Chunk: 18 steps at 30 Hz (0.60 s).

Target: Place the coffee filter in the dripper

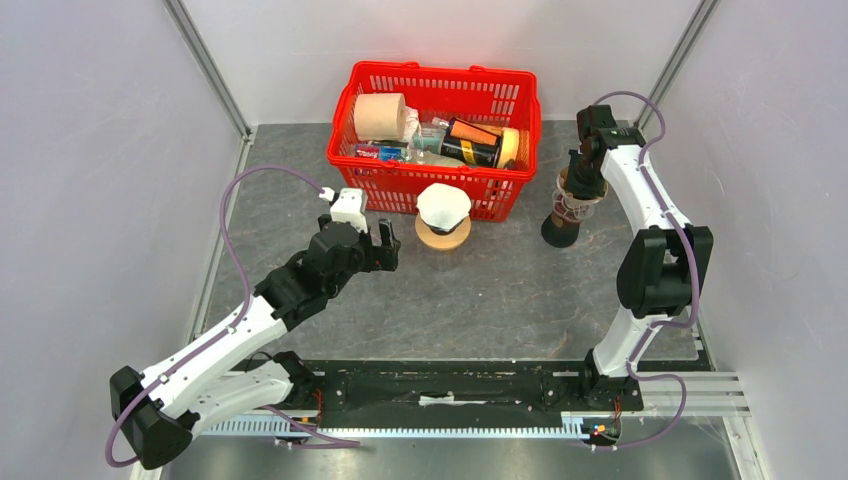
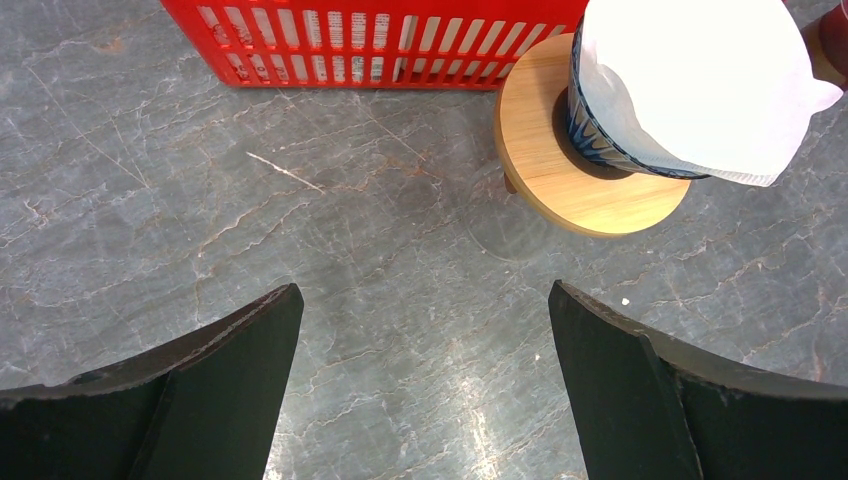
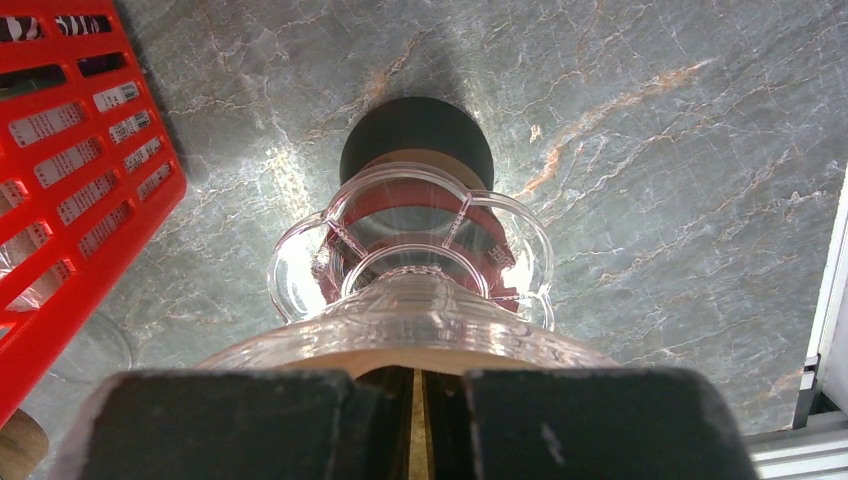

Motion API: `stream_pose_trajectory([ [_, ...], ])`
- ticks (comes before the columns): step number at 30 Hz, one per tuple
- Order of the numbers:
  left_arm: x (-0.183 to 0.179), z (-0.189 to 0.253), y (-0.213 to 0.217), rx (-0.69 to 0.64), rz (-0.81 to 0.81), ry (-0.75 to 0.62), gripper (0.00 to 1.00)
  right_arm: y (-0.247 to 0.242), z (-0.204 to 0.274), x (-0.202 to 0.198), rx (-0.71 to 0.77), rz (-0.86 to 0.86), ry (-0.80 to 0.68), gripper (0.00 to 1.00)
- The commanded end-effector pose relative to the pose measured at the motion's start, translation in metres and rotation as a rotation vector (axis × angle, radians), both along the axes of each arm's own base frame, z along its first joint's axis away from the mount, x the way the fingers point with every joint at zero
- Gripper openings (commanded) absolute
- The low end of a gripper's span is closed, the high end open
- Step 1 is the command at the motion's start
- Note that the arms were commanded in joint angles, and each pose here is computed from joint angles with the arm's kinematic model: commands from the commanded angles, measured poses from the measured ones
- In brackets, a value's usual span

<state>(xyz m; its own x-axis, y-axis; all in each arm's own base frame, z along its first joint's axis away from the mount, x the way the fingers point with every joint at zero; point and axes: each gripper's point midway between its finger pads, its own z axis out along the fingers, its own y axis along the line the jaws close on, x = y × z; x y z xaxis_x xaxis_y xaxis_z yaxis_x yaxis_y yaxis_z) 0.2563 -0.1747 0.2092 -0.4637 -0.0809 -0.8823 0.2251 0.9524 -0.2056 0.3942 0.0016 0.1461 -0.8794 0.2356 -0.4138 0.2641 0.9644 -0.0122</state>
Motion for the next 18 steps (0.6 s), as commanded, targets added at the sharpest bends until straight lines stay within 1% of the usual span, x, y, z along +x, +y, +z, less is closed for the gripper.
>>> stream_pose_trajectory([
  [1,0.003,0.007,0.000,-0.033,0.020,-0.020,1.00,-0.001,0.012,0.007,-0.008,-0.007,-0.043,0.10],
  [4,0.003,0.009,0.000,-0.037,0.016,-0.023,1.00,-0.001,0.015,0.008,-0.008,-0.008,-0.053,0.00],
  [5,0.003,0.009,0.000,-0.037,0.016,-0.023,1.00,-0.001,0.017,0.009,-0.008,-0.008,-0.059,0.00],
  [9,0.003,0.010,0.000,-0.039,0.017,-0.024,1.00,-0.001,0.029,0.011,-0.006,-0.010,-0.090,0.00],
  [13,0.003,0.009,0.000,-0.038,0.016,-0.024,1.00,-0.001,0.043,0.012,-0.005,-0.011,-0.123,0.04],
  [16,0.003,0.009,-0.001,-0.038,0.014,-0.022,1.00,-0.003,0.049,0.011,-0.014,-0.014,-0.133,0.05],
  [18,0.003,0.009,-0.001,-0.039,0.015,-0.022,1.00,-0.004,0.052,0.009,-0.018,-0.014,-0.136,0.09],
])
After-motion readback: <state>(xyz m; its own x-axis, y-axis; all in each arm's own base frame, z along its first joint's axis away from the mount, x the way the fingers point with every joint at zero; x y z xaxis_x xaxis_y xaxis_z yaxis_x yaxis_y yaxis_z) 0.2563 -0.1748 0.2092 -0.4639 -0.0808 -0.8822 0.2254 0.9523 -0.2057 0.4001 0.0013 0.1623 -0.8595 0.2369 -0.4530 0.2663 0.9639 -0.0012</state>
